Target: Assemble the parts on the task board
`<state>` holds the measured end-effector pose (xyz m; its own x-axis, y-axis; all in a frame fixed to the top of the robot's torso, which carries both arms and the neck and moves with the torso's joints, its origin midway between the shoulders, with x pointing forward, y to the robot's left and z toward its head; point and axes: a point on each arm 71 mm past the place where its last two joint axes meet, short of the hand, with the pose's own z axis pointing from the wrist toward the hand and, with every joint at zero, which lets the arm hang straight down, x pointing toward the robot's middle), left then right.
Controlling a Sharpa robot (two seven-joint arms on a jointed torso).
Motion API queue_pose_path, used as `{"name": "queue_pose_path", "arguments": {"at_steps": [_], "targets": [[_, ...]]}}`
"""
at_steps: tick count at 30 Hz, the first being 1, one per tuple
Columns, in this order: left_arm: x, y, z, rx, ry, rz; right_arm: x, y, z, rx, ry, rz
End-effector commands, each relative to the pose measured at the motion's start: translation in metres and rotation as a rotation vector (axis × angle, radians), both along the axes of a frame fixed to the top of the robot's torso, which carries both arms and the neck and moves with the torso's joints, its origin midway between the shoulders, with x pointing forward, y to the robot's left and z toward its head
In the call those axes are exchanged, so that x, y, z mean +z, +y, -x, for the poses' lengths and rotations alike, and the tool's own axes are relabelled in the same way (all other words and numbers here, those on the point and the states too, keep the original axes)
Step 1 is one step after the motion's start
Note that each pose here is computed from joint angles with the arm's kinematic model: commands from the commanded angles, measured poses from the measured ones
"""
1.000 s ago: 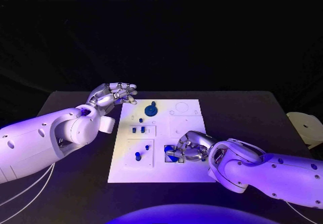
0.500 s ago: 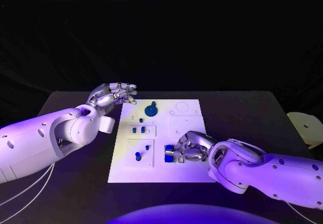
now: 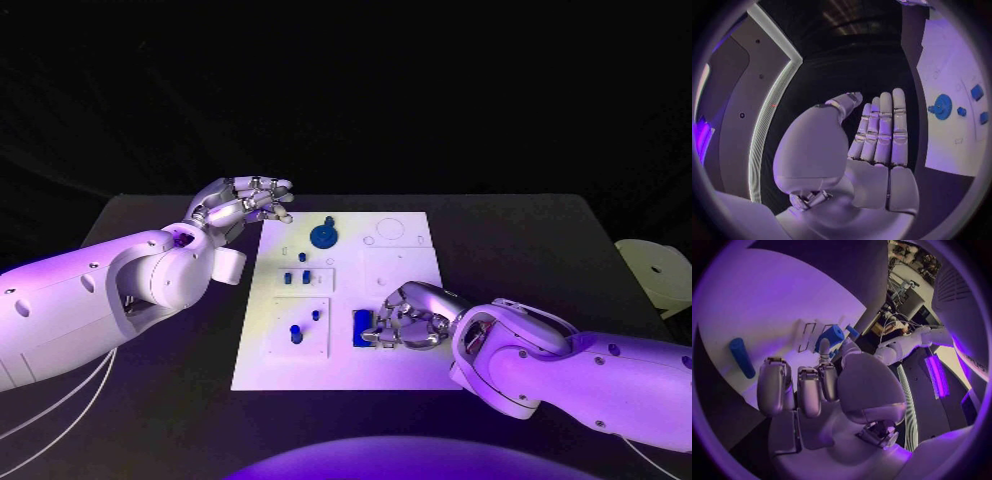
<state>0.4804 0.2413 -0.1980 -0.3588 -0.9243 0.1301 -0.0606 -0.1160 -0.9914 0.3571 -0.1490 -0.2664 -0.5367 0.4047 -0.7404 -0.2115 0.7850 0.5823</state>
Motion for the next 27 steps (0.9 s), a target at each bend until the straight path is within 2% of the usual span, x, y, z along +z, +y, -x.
{"name": "queue_pose_path", "arguments": {"at_steps": [1,14,27], "targets": [[0.001,-0.0026,0.0005,-0.014,-0.003,0.013,-0.0017,0.0007,0.0001,0.025,-0.004,0.019],[0.001,-0.0025,0.0006,-0.013,-0.003,0.012,-0.0077,-0.0009,-0.004,0.021,0.021,0.061],[0.0008,-0.0014,0.0007,-0.01,0.001,0.01,-0.0085,-0.0047,-0.0041,0.025,0.023,0.078]]}}
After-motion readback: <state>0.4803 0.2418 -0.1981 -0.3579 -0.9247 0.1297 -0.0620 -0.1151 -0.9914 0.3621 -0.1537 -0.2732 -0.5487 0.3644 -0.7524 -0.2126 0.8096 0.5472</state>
